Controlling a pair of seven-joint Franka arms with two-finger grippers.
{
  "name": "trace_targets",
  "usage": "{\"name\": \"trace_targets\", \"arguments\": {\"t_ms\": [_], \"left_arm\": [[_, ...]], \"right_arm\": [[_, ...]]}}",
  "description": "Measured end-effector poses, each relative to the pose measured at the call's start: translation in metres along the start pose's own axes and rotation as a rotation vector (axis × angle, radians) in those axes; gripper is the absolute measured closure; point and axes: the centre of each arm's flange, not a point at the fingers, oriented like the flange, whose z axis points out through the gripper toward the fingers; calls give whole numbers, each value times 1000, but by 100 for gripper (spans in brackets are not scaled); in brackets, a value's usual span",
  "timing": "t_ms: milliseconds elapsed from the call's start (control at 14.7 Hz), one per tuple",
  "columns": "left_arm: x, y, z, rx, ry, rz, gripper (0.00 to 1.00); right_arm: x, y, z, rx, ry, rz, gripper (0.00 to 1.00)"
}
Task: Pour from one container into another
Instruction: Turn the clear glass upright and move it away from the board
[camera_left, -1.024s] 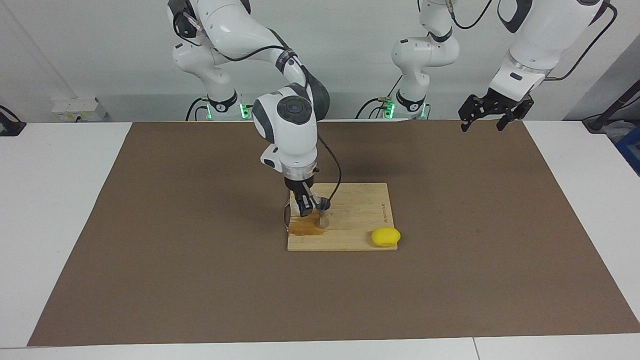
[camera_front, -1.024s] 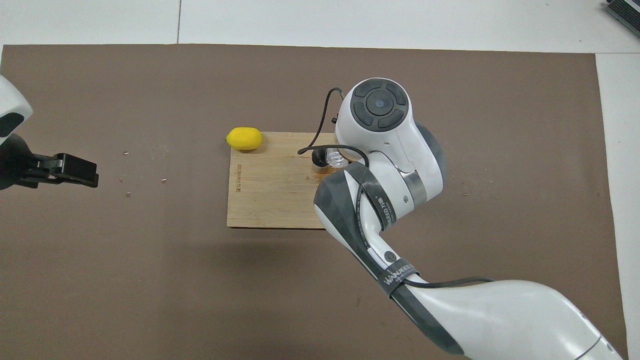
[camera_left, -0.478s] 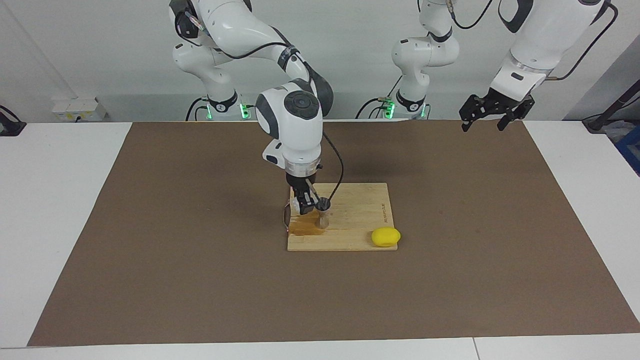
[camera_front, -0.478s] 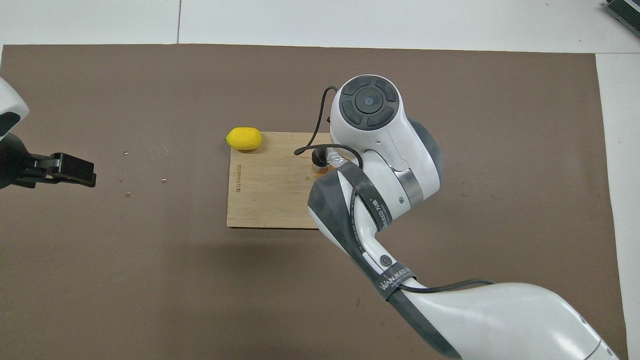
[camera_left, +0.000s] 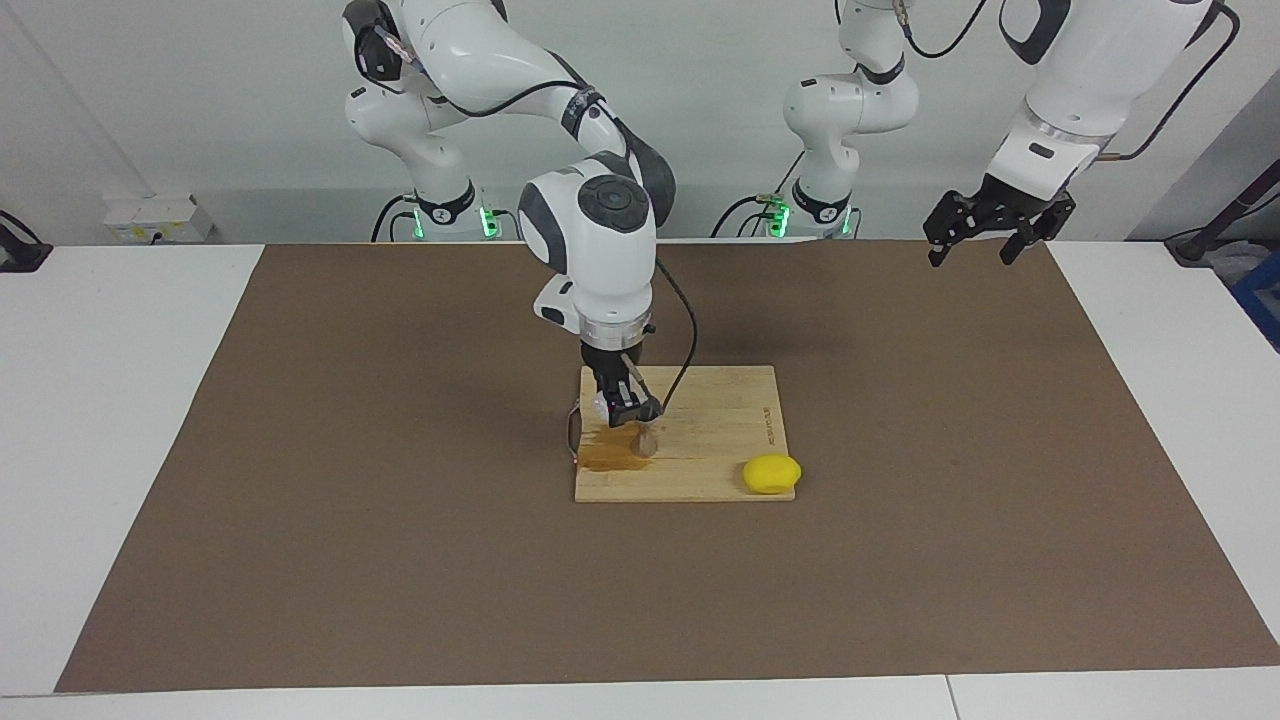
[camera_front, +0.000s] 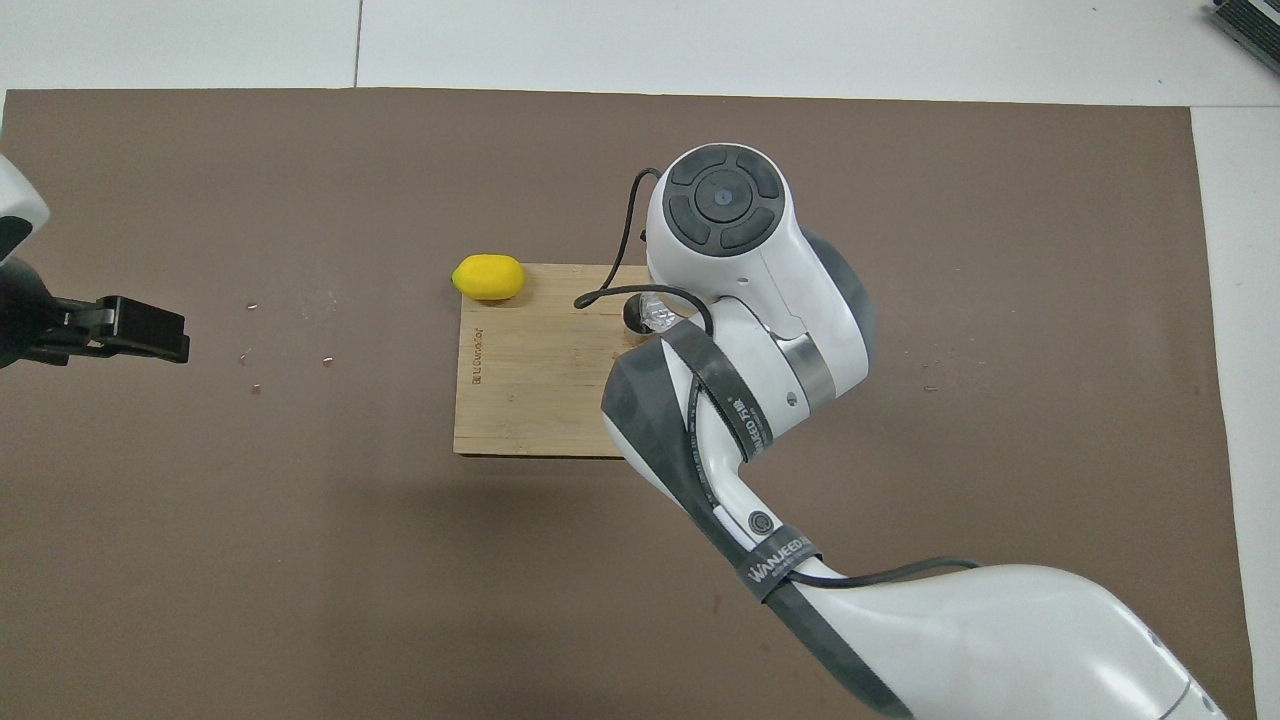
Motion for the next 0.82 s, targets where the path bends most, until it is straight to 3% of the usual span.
{"name": "trace_targets", "arguments": {"t_ms": [409,819], "left_arm": [[0,1,0,0,0,2,0],[0,1,0,0,-1,1,0]], "right_arm": [[17,-5,-4,-7,-77,63,50],[55,-12,-6,-22,-213,105,50]]}}
